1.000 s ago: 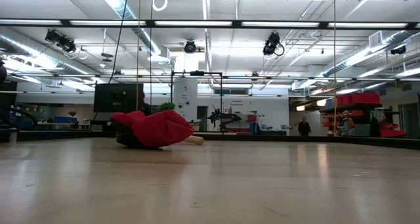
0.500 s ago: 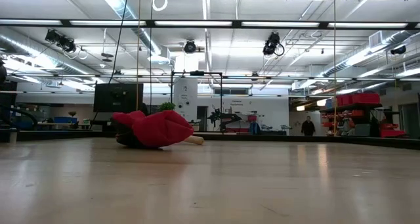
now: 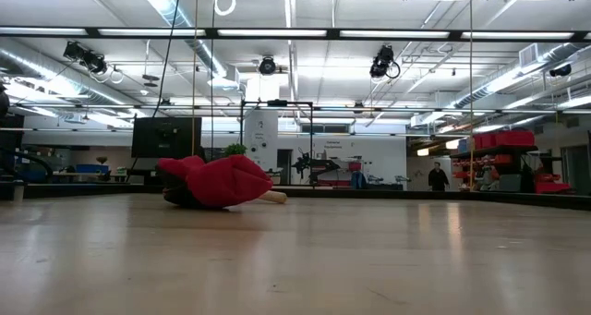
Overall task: Pick & Place Garden tools in Gardening bag
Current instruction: Put the shear scissors into the gardening bag
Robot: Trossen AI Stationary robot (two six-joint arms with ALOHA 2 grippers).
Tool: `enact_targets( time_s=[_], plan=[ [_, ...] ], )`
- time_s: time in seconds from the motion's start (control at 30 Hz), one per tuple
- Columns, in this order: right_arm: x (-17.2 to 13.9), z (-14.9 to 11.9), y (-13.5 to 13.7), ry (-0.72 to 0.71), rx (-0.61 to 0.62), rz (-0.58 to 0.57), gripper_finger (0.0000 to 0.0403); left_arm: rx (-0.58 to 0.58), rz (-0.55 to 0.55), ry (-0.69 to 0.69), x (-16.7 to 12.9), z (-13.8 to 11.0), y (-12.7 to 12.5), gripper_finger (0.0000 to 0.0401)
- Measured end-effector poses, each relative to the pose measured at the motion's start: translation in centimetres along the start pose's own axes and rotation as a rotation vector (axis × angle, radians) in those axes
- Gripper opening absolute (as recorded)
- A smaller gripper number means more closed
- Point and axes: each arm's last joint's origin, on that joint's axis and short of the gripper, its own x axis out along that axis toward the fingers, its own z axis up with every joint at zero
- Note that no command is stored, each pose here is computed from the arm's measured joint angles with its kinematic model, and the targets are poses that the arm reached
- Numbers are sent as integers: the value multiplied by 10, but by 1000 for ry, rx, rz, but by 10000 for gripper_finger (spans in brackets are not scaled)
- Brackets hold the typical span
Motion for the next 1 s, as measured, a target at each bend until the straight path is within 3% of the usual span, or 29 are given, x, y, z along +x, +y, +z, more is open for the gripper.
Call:
enact_targets(
  time_s=[0.47,0.63,1.0],
  plan=[
    [1,-1,28,11,32,295,37,-3,0,0,0,0,0,1],
    [-1,7,38,-72,28,402,37,-3,0,0,0,0,0,1],
    [-3,10,50,-102,39,496,37,-3,-1,0,0,0,0,1]
  ],
)
